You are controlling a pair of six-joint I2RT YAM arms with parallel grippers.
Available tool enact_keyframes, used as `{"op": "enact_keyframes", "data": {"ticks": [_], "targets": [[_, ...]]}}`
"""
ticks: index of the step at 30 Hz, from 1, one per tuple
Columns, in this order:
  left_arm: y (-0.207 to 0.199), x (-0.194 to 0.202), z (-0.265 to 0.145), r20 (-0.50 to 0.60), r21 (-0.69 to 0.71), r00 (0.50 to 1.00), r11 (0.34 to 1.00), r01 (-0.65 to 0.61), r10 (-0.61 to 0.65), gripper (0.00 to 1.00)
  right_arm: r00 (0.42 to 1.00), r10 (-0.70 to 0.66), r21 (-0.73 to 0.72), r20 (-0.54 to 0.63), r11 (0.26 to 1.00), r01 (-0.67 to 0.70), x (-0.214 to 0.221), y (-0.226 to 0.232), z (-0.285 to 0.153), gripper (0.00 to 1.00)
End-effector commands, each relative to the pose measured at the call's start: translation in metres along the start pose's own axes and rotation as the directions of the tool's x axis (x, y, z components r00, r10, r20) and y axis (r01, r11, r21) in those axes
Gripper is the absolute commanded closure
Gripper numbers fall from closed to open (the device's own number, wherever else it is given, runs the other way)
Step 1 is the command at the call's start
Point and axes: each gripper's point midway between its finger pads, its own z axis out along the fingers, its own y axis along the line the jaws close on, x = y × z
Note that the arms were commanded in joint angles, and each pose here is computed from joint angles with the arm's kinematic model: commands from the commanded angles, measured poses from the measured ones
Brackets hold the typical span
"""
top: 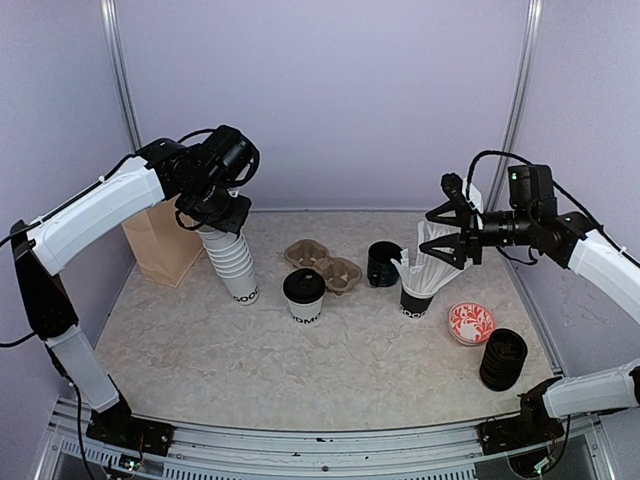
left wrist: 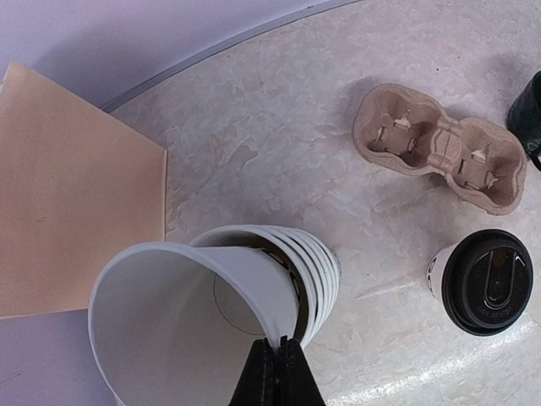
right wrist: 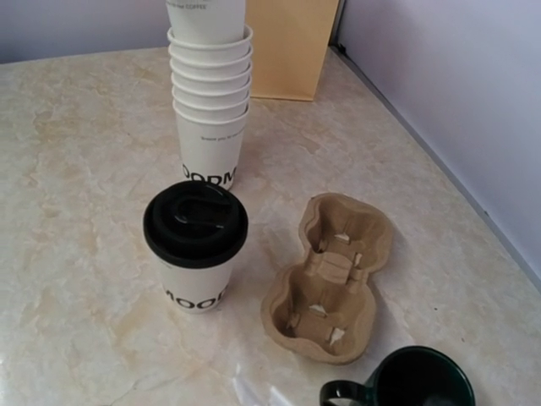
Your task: Pack the takeout coffee
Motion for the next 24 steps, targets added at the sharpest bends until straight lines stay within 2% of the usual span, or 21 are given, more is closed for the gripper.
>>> {"op": "enact_keyframes", "data": {"ticks": [1, 9, 12, 16, 19, 22, 24], "targets": [[0.007, -0.011, -0.014, 0.040, -0.004, 0.999, 1.000, 0.024, -0.024, 1.00, 1.000, -0.003, -0.014, 0.013, 1.000, 0.003, -0.005, 0.000, -0.002, 0.23], [0.012, -0.036, -0.060, 0.157, -0.009, 0.985, 0.998, 0.069, -0.067, 1.00, 1.000, -0.018, -0.041, 0.019, 0.999, 0.019, -0.010, 0.004, -0.003, 0.23], [0.003, -0.050, -0.087, 0.228, 0.009, 0.973, 0.999, 0.038, -0.039, 1.00, 1.000, -0.026, -0.062, 0.009, 0.998, 0.026, -0.010, 0.008, -0.005, 0.23], [-0.044, -0.054, -0.128, 0.321, 0.103, 0.945, 0.989, -0.106, 0.068, 1.00, 0.999, -0.032, -0.047, -0.022, 0.998, 0.031, -0.010, 0.008, -0.010, 0.22], [-0.092, -0.042, -0.156, 0.379, 0.191, 0.911, 0.949, -0.250, 0.164, 1.00, 0.997, -0.035, 0.009, -0.067, 0.999, 0.036, -0.008, 0.000, -0.016, 0.22], [-0.147, -0.013, -0.181, 0.426, 0.277, 0.860, 0.864, -0.420, 0.281, 1.00, 0.993, 0.003, 0.142, -0.121, 0.990, 0.015, -0.006, -0.022, -0.026, 0.23], [-0.190, 0.021, -0.191, 0.457, 0.344, 0.801, 0.753, -0.561, 0.387, 1.00, 0.991, 0.029, 0.235, -0.134, 0.972, 0.003, -0.005, -0.039, -0.040, 0.24]]}}
